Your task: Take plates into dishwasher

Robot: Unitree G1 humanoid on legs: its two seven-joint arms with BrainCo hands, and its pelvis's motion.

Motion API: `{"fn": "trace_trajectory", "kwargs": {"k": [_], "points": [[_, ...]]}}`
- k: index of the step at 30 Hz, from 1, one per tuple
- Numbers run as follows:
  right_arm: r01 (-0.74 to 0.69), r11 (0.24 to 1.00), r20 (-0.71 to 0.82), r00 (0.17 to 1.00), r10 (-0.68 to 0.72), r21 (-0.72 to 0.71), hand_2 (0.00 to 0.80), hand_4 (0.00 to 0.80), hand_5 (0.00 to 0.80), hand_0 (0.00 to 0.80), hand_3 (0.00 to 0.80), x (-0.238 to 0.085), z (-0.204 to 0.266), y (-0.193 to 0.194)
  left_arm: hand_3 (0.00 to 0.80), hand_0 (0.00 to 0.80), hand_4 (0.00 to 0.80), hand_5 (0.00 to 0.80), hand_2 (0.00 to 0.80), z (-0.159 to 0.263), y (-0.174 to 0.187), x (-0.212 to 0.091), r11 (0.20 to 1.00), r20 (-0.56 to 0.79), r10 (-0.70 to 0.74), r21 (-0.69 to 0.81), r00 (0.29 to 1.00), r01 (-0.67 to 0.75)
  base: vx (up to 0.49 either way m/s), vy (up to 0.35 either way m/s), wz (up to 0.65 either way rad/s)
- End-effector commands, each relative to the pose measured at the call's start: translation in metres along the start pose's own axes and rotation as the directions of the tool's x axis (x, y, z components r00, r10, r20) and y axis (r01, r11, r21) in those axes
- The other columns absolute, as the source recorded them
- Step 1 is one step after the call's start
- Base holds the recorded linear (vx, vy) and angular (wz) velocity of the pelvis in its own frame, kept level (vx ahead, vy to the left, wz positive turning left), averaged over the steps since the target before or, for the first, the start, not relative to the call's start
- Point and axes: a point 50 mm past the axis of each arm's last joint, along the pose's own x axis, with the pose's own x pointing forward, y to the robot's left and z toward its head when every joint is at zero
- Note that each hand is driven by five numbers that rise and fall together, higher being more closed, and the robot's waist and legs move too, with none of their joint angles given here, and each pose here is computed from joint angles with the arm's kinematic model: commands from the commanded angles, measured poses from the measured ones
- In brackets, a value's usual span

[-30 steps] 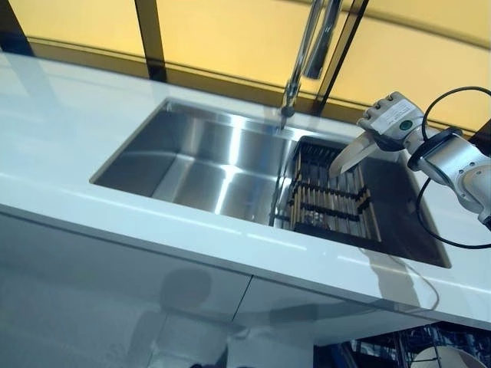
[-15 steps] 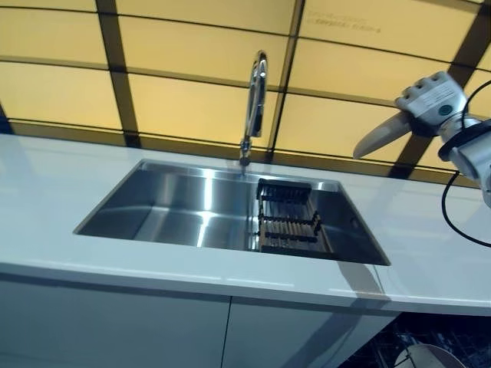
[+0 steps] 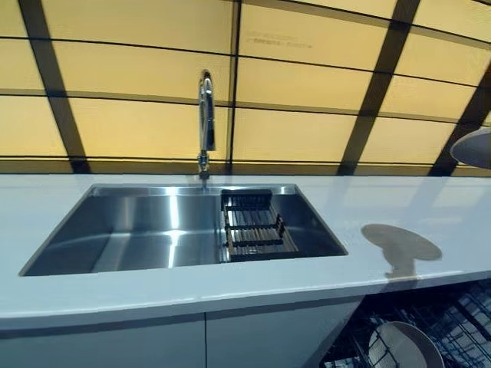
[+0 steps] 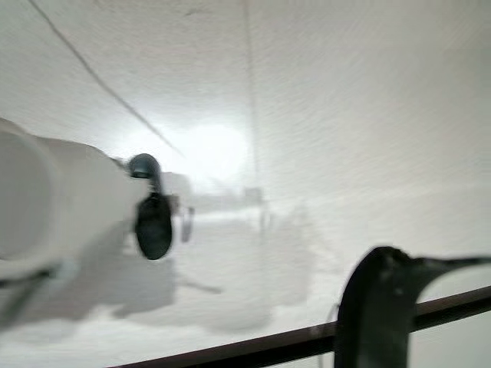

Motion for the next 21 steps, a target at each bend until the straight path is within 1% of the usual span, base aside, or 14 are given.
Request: {"fn": "trace_trajectory", "kwargs": {"k": [1,5,9,10,13,16,19,20,21], "points": [[0.063,0.994,-0.118,0.992,-0.053,0.084,0.800,0.800,0.800,0.800,0.800,-0.001,-0.035,-0.013,0.000,0.000,0.000,0.000,0.000,0.017,0.013,0.000,0.999,0.019,0.035,0.036,0.999,-0.036,-0.008,-0.016,-0.18],[0.004,0.989,-0.130,0.991,0.016,0.148,0.800,0.800,0.800,0.800,0.800,-0.014,-0.047,0.019,0.000,0.000,0.000,0.000,0.000,0.022,0.013,0.000,0.999,0.027,0.029,0.034,0.999,-0.030,-0.006,-0.017,-0.08],[-0.045,0.978,-0.146,0.986,0.076,0.205,0.800,0.800,0.800,0.800,0.800,-0.025,-0.052,0.041,0.000,0.000,0.000,0.000,0.000,0.024,0.015,0.000,0.999,0.033,0.036,0.040,0.999,-0.037,-0.010,-0.027,-0.11],[-0.082,0.966,-0.143,0.983,0.120,0.244,0.800,0.800,0.800,0.800,0.800,-0.031,-0.051,0.055,0.000,0.000,0.000,0.000,0.000,0.025,0.016,0.000,0.998,0.036,0.039,0.039,0.999,-0.040,-0.013,-0.038,-0.09],[-0.138,0.941,-0.160,0.968,0.194,0.308,0.800,0.800,0.800,0.800,0.800,-0.040,-0.047,0.074,0.000,0.000,0.000,0.000,0.000,0.026,0.018,0.000,0.999,0.038,0.043,0.032,0.998,-0.044,-0.008,-0.021,-0.06],[-0.184,0.921,-0.178,0.950,0.256,0.342,0.800,0.800,0.800,0.800,0.800,-0.049,-0.045,0.095,0.000,0.000,0.000,0.000,0.000,0.024,0.018,0.000,0.999,0.036,0.038,0.027,0.999,-0.039,0.000,-0.003,-0.01],[-0.218,0.911,-0.183,0.938,0.295,0.350,0.800,0.800,0.800,0.800,0.800,-0.054,-0.045,0.105,0.000,0.000,0.000,0.000,0.000,0.024,0.018,0.000,0.999,0.037,0.036,0.023,0.999,-0.037,0.000,0.000,0.00],[-0.261,0.899,-0.187,0.921,0.341,0.353,0.800,0.800,0.800,0.800,0.800,-0.061,-0.045,0.117,0.000,0.000,0.000,0.000,0.000,0.023,0.018,0.000,0.999,0.037,0.032,0.028,0.999,-0.033,0.000,0.000,0.00],[-0.276,0.891,-0.187,0.915,0.358,0.360,0.800,0.800,0.800,0.800,0.800,-0.063,-0.044,0.121,0.000,0.000,0.000,0.000,0.000,0.022,0.019,0.000,0.999,0.036,0.033,0.031,0.999,-0.034,-0.009,-0.034,0.01]]}}
